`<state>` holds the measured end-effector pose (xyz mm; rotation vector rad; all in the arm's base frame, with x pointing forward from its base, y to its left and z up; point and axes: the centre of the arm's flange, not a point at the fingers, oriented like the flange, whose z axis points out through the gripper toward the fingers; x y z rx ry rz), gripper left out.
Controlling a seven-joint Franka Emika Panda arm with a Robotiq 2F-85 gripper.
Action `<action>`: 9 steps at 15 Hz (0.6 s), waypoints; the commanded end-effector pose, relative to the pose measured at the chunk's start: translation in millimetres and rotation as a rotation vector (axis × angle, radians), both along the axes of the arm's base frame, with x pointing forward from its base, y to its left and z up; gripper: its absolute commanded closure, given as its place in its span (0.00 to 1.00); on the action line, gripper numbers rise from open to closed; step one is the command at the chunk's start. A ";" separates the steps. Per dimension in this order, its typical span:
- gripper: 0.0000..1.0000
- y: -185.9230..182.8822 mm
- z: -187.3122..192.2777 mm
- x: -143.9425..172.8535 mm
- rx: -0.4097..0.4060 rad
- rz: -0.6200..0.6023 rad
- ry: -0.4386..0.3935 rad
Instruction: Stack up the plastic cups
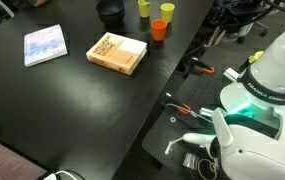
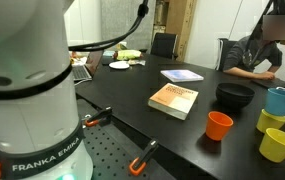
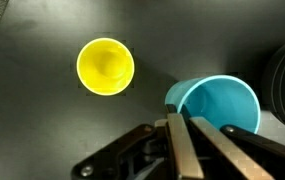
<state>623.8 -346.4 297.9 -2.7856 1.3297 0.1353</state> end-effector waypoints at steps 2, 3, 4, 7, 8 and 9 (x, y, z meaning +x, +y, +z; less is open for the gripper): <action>0.99 -15.8 -5.1 26.0 0.002 -0.018 -0.007; 0.99 -17.7 -8.3 28.7 0.000 -0.017 -0.002; 0.99 -19.2 -10.5 31.3 0.002 -0.016 -0.002; 0.99 -22.8 -14.9 39.2 -0.003 -0.009 0.009; 0.99 -23.2 -15.5 41.8 -0.001 -0.006 0.012; 0.99 -23.3 -15.0 44.4 0.000 -0.005 0.014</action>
